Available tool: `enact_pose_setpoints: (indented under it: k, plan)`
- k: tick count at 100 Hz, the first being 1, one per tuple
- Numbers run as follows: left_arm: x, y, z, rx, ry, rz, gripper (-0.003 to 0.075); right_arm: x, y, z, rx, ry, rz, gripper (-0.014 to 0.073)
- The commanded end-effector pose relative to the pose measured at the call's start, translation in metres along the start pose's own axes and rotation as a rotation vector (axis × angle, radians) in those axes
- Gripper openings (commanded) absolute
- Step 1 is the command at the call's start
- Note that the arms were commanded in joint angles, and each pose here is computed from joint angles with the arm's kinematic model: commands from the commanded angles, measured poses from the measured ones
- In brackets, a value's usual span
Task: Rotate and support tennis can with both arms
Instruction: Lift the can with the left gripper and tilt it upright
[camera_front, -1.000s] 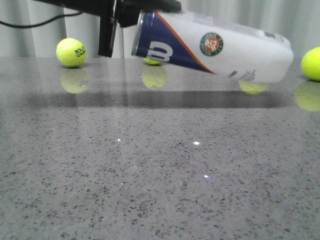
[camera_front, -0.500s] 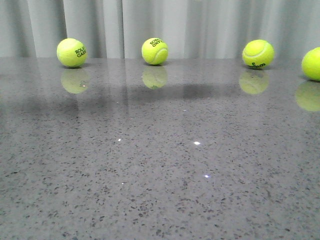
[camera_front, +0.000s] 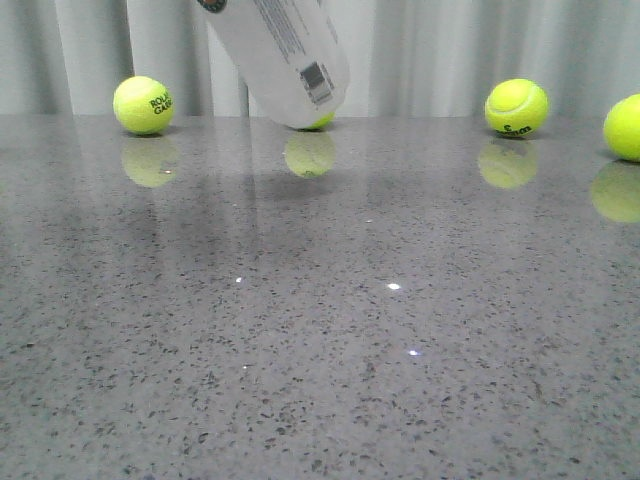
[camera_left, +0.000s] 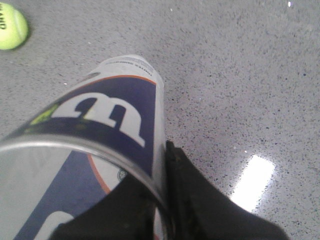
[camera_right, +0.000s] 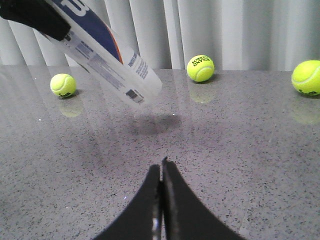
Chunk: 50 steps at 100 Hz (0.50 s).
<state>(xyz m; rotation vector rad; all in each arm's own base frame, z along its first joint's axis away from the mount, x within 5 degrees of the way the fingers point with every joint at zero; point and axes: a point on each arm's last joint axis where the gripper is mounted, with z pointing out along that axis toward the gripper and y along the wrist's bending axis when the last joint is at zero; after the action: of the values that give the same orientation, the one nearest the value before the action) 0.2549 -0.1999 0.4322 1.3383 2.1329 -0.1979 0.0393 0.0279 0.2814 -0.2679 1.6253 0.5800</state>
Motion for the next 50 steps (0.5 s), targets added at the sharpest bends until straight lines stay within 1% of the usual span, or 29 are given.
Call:
enact_pose_setpoints:
  k: [1,23,29,34,38,39,41,46,50]
  plan:
    - [-0.003,-0.003,-0.015,-0.017,-0.030,0.001,-0.0018,-0.014,0.001,-0.001,0.005,-0.090,-0.001,-0.0061]
    - [-0.005,-0.001,0.002,0.000,0.003,-0.003,-0.0015,-0.014,0.001,-0.001,0.005,-0.090,-0.001,-0.0061]
    - [-0.006,-0.001,0.006,0.011,0.009,-0.006,0.0008,-0.014,0.001,-0.001,0.005,-0.090,-0.001,-0.0061]
    - [-0.006,-0.001,0.009,0.021,0.009,-0.009,0.0060,-0.014,0.001,-0.001,0.005,-0.090,-0.001,-0.0061]
    - [-0.007,-0.002,0.009,0.026,0.009,-0.011,0.0124,-0.014,0.001,-0.001,0.005,-0.090,-0.001,-0.0061]
    - [-0.007,-0.002,0.009,0.028,0.008,-0.011,0.0149,-0.014,0.001,-0.001,0.005,-0.090,-0.001,-0.0061]
    - [-0.007,-0.002,0.009,0.027,0.008,-0.011,0.0175,-0.014,0.001,-0.001,0.005,-0.090,-0.001,-0.0061]
    - [-0.007,-0.002,0.009,0.027,0.008,-0.011,0.0291,-0.014,0.001,-0.001,0.005,-0.090,-0.001,-0.0061]
    - [-0.007,-0.002,0.009,0.027,0.006,-0.011,0.0363,-0.014,0.001,-0.001,0.005,-0.090,-0.001,-0.0061]
